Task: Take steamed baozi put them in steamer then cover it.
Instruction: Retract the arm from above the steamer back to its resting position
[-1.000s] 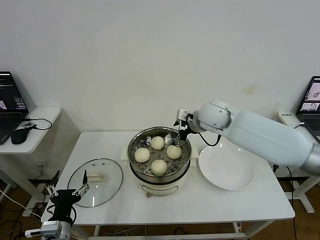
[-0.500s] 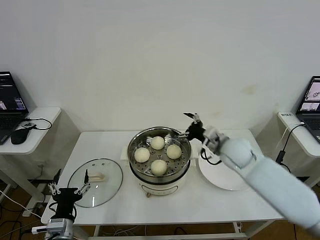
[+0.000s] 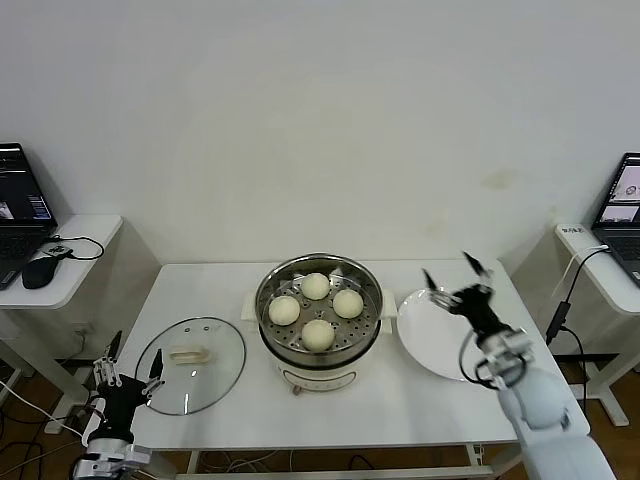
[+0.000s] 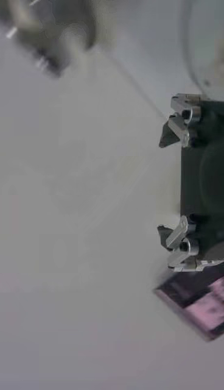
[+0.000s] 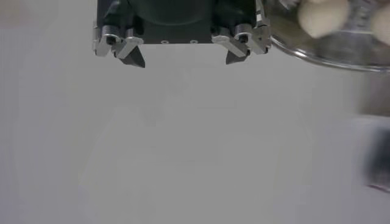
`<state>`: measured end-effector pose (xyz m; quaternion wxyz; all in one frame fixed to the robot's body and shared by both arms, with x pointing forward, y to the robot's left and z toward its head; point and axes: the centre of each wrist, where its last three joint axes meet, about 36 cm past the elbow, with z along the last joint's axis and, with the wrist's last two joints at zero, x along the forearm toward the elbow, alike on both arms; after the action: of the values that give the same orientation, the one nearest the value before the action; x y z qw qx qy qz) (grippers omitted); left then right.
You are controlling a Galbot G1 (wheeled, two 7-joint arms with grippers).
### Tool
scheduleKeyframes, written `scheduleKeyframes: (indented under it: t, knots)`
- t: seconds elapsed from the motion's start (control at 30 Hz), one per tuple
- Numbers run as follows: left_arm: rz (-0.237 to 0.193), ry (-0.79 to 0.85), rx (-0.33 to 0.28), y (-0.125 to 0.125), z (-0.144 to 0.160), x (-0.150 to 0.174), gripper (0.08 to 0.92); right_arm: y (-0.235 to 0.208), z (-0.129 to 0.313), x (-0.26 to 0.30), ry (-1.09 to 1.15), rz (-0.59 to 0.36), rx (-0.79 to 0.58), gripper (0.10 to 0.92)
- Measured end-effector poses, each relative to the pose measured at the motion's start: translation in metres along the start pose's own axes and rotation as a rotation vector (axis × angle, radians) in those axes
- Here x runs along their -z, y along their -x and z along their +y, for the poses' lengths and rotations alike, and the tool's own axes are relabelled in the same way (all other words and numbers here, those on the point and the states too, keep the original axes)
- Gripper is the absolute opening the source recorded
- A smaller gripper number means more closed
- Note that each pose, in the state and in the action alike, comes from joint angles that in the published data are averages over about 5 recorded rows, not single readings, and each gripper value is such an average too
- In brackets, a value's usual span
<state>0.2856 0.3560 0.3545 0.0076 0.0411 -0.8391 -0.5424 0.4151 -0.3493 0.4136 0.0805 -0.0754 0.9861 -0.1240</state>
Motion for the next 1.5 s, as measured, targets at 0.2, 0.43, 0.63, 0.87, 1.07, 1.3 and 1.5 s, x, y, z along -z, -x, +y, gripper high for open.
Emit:
scheduleKeyframes:
  t: [0.2, 0.43, 0.63, 0.87, 1.07, 1.3, 1.5]
  knots:
    - [-0.035, 0.262, -0.078, -0.006, -0.01, -0.013, 0.823, -0.038, -0.013, -0.018, -0.008, 0.023, -0.133, 0.823]
    - [-0.063, 0.409, -0.149, 0.004, -0.026, -0.024, 0.823, -0.071, -0.021, -0.026, -0.025, 0.058, -0.222, 0.823]
    - [-0.077, 0.462, -0.182, 0.023, -0.038, -0.032, 0.823, -0.095, -0.021, -0.032, -0.033, 0.081, -0.271, 0.822]
    - [-0.088, 0.501, -0.194, 0.048, -0.046, -0.038, 0.823, -0.115, -0.022, -0.035, -0.04, 0.102, -0.313, 0.823]
    - [-0.092, 0.519, -0.197, 0.07, -0.053, -0.042, 0.823, -0.126, -0.024, -0.037, -0.046, 0.116, -0.337, 0.823]
    - [-0.086, 0.534, -0.205, 0.094, -0.058, -0.049, 0.823, -0.134, -0.022, -0.04, -0.047, 0.13, -0.347, 0.823]
    - [-0.075, 0.537, -0.21, 0.111, -0.061, -0.056, 0.823, -0.138, -0.02, -0.042, -0.047, 0.14, -0.352, 0.823]
